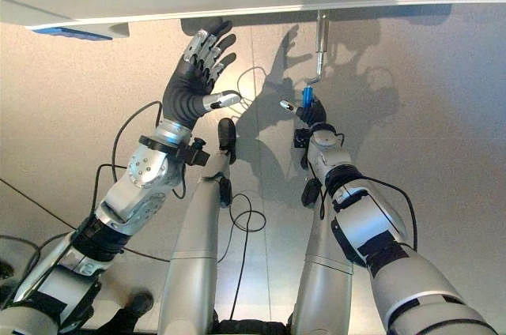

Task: Raise the hospital bed

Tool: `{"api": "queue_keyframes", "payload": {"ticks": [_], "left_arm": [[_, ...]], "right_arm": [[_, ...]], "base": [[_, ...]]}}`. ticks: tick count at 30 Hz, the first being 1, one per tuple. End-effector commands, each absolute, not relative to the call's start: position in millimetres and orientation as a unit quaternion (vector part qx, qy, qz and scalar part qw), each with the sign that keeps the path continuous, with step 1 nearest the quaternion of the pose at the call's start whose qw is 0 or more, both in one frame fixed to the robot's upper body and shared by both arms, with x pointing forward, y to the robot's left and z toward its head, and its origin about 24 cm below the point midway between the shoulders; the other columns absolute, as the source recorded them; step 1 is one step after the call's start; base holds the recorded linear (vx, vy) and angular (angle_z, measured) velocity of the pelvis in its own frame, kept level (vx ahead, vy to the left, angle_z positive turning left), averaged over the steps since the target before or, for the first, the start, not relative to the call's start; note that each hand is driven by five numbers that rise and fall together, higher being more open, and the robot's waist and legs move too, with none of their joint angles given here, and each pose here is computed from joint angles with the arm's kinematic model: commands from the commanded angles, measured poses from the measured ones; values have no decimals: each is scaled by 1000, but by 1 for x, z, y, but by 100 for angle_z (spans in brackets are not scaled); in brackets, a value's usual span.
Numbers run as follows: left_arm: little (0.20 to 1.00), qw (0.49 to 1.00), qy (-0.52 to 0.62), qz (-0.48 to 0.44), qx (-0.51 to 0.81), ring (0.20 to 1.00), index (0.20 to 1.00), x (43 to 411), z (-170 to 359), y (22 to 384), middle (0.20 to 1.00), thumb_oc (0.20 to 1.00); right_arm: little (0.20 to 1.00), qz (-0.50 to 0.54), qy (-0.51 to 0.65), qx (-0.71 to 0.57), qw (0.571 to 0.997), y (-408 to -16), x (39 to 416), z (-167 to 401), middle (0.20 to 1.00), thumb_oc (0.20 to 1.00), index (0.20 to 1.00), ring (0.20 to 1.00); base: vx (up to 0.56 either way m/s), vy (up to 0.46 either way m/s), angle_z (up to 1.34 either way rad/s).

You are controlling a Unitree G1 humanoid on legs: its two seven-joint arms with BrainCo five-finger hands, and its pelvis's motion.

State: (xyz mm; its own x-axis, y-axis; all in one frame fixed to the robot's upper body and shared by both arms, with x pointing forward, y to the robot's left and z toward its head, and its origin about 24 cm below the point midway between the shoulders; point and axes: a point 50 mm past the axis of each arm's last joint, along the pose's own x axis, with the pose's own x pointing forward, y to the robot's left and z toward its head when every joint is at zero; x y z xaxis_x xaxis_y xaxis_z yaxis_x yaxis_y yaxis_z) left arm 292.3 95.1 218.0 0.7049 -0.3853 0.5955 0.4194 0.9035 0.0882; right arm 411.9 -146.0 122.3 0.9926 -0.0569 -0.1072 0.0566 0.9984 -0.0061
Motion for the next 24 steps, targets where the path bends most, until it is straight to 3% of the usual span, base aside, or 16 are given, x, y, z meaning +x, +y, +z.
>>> {"api": "queue_keyframes", "payload": {"ticks": [1,15,24], "left_arm": [[1000,881,-387,-261,-74,1000,1000,260,242,83,1000,1000],[1000,881,-391,-258,-62,1000,1000,258,242,84,1000,1000],[1000,880,-397,-254,-60,1000,1000,257,245,87,1000,1000]], "right_arm": [[200,-13,36,-23,999,-140,412,127,200,200,200,200],[200,7,-4,-120,993,-126,416,147,200,200,200,200],[200,52,-70,-180,980,-98,415,173,200,200,200,200]], "base": [[0,0,0],[0,0,0],[0,0,0]]}}
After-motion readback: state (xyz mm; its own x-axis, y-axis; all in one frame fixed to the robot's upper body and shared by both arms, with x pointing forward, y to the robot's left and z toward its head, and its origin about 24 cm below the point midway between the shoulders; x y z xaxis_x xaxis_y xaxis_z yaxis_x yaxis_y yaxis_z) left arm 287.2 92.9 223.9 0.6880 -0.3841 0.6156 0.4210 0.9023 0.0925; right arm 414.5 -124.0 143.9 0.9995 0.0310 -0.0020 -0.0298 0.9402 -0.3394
